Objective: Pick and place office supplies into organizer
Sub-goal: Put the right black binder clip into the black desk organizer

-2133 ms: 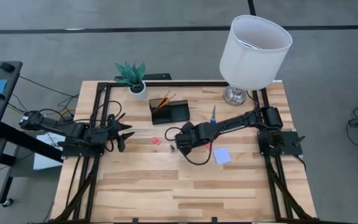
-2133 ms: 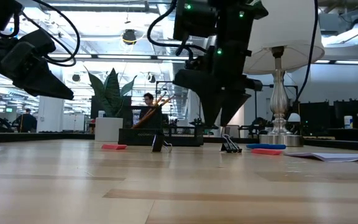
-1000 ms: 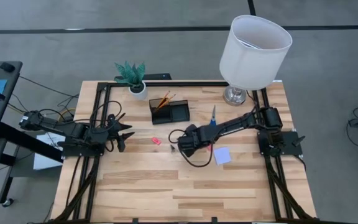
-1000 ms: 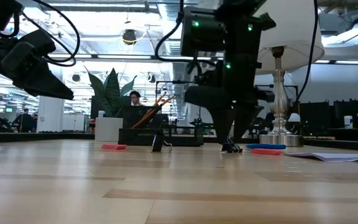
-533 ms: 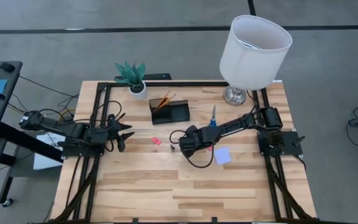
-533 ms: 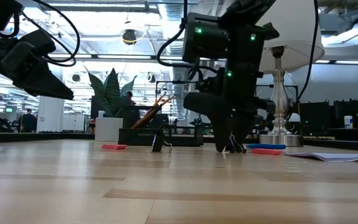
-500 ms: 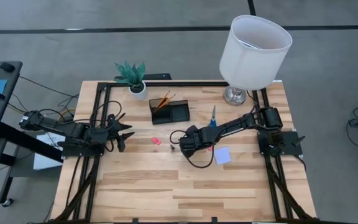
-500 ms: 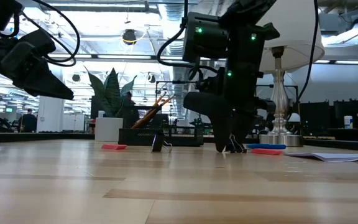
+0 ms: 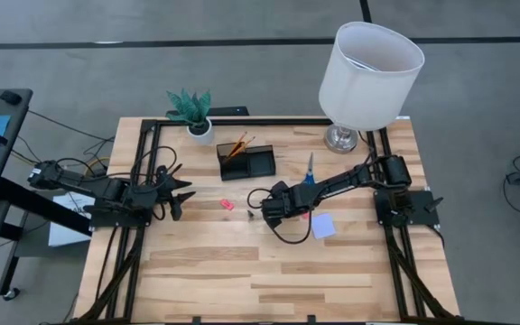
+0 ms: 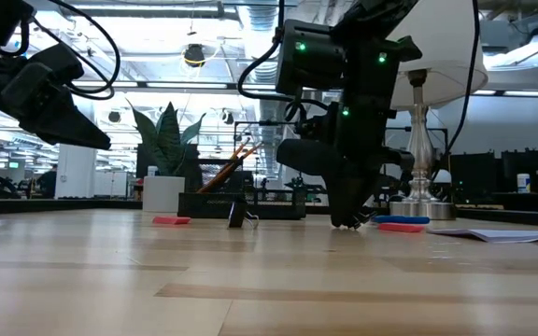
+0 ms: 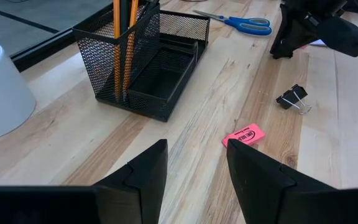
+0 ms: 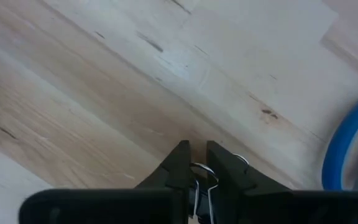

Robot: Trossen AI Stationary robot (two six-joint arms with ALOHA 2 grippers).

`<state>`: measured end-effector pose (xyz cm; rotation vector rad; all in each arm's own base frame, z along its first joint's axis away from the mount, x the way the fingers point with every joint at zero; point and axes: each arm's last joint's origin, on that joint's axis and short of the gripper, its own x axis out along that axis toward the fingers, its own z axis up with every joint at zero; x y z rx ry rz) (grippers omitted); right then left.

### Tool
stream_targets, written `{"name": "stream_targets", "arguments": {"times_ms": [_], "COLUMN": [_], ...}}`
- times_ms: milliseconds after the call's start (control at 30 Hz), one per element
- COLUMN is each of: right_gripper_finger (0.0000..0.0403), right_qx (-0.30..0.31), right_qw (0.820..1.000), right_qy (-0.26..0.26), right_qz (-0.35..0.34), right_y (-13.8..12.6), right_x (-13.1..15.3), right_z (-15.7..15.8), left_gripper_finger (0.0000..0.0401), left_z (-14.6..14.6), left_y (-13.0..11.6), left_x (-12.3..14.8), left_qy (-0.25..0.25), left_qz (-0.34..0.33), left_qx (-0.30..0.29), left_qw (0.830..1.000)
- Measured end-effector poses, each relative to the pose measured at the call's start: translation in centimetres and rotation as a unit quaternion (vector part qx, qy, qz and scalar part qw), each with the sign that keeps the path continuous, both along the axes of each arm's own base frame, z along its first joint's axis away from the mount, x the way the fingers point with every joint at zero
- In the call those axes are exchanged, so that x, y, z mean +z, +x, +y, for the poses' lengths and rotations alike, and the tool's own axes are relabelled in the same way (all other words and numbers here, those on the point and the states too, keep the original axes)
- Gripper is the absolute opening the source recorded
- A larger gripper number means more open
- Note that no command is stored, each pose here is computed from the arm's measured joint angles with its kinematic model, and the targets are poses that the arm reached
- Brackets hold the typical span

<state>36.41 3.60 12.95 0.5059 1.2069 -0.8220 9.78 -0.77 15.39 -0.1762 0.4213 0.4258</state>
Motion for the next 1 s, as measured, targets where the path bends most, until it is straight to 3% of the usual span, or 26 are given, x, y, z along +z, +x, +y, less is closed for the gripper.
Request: {"name": "stream_targets", "arguments": {"times_ms": [333,700,1000], "right_gripper_finger": [0.0030,0.0029,0.0025], "right_qx": [0.014,0.076,0.130], "right_qw": [1.000,0.994,0.975], "right_qy": [-0.005,-0.047,-0.090], "right_qz": [-0.001,-0.060,-0.155], "right_y": [0.7,4.2,7.0], "right_x": [0.7,6.0,9.9], "right_z": [0.0,-1.6,-5.0], "left_gripper_finger": [0.0159,0.0159,0.0159], "left_z": [0.0,0.0,0.0], "left_y": [0.0,0.0,0.0], "left_x": [0.0,0.0,0.0], "left_qy": [0.000,0.000,0.000], "left_qz": [0.000,0.000,0.000], "left_qx": [0.000,0.000,0.000], "left_qw": [1.000,1.000,1.000]}}
